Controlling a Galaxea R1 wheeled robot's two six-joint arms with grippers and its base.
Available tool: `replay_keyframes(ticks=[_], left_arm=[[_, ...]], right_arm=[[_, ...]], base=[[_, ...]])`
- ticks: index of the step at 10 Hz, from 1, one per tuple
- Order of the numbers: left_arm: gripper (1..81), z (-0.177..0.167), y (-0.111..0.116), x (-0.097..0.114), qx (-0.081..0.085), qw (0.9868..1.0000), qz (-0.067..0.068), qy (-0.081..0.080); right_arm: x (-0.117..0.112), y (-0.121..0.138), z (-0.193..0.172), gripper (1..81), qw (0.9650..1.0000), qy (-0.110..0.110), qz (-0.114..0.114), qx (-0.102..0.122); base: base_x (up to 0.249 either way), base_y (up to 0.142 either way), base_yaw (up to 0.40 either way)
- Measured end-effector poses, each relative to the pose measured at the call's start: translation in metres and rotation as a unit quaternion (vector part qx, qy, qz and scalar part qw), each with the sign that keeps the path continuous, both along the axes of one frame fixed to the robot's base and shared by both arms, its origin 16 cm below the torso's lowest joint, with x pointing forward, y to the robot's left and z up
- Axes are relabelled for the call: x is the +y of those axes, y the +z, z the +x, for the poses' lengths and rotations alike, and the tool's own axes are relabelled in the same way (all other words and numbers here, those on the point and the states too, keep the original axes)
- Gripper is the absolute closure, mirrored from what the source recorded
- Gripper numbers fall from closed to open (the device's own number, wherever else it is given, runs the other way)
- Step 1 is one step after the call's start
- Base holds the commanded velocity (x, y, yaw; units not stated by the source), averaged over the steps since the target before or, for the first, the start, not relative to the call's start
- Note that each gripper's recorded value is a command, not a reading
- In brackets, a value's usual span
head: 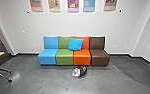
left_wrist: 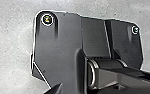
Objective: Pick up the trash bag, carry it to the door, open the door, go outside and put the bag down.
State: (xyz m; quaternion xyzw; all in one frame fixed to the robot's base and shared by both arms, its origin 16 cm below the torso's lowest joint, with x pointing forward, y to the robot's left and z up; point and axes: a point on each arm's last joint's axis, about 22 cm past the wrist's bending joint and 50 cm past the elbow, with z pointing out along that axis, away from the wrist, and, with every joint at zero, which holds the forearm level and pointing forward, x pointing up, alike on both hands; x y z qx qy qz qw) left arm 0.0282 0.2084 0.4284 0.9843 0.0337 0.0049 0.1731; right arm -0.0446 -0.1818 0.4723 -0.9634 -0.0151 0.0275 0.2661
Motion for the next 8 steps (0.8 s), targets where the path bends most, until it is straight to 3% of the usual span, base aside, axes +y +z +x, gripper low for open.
replay_keyframes(ticks=[8], left_arm=[[1.0, 0.0005, 0.0001, -0.0013, 0.0, 1.0, -0.001, 0.0]], right_arm=[[0.0002, 0.0, 0.0003, 1.0, 1.0, 0.0, 0.0, 0.0]], base=[[0.219, 0.0, 0.0]])
